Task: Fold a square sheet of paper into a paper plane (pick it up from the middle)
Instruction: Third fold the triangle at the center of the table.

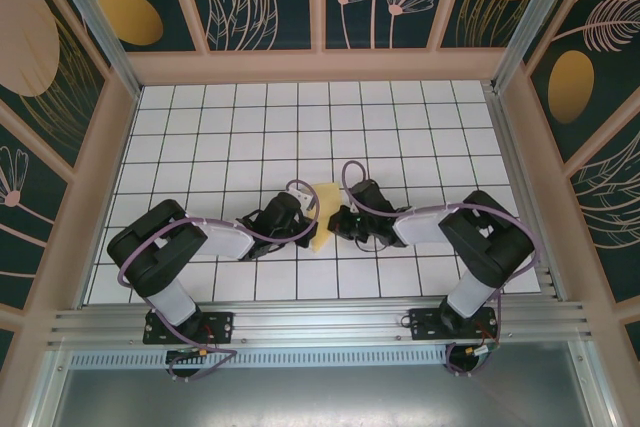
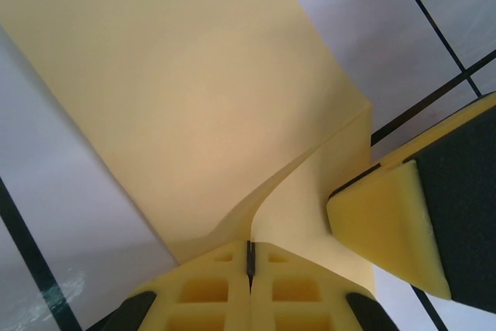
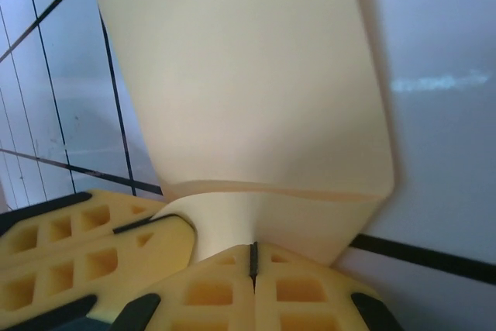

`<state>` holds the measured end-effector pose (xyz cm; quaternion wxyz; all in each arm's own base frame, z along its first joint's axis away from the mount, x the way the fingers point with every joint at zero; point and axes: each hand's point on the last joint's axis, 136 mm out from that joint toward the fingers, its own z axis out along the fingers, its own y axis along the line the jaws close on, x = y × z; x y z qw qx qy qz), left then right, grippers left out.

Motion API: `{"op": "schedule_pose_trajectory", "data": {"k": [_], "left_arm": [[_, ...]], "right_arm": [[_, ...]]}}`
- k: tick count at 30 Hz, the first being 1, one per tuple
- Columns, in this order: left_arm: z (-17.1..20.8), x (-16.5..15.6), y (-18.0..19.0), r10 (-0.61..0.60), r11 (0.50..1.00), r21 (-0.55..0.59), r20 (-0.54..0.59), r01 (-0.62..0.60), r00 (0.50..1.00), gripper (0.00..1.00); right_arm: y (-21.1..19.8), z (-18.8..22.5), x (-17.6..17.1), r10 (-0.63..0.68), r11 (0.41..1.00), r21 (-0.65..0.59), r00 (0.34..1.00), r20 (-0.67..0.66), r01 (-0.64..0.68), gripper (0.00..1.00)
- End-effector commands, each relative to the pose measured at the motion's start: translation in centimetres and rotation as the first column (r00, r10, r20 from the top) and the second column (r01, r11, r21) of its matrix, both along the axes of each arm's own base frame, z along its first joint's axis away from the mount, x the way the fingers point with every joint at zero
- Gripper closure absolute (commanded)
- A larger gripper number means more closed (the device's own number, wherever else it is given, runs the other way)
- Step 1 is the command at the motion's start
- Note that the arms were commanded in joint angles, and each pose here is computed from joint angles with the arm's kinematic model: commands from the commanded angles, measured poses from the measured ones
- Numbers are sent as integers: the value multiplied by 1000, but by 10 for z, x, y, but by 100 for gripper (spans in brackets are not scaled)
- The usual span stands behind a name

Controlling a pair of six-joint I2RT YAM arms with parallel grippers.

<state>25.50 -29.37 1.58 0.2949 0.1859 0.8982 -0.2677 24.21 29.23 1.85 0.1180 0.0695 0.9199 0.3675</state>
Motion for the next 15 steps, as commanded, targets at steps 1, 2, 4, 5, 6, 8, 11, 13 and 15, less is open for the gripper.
{"op": "schedule_pose_trajectory", "data": {"k": [1, 2, 4, 5, 6, 8, 11, 13, 15], "left_arm": [[-21, -10, 16, 12, 996, 87, -62, -7, 998, 100], [-21, -9, 17, 14, 996, 89, -61, -8, 998, 100], [-22, -9, 17, 14, 996, 93, -61, -8, 998, 100], [-22, -9, 17, 15, 996, 93, -60, -10, 998, 100], [-22, -9, 17, 14, 996, 92, -60, -9, 998, 100], [-21, -9, 16, 14, 996, 89, -60, -9, 998, 100], [-22, -9, 16, 15, 996, 88, -63, -9, 998, 100], [-22, -9, 16, 14, 996, 89, -61, -9, 998, 100], [-21, -9, 16, 14, 996, 88, -60, -9, 998, 100]], "right_arm": [[-4, -10, 0, 16, 998, -59, 1000, -16, -17, 94], [-2, -4, 3, 21, 998, -55, 1000, -3, -21, 94], [-1, 10, 8, 20, 999, -44, 999, 27, -19, 94], [-1, 16, 12, 17, 999, -35, 999, 39, -15, 93], [-2, 22, 15, 11, 1000, -26, 999, 53, -10, 93], [-6, 26, 22, 0, 1000, -21, 998, 66, 1, 93], [-10, 22, 26, -3, 1000, -26, 998, 60, 5, 93], [-10, 15, 26, -3, 1000, -30, 999, 51, 5, 93], [-12, 6, 26, -9, 999, -40, 1000, 30, 10, 93]]}}
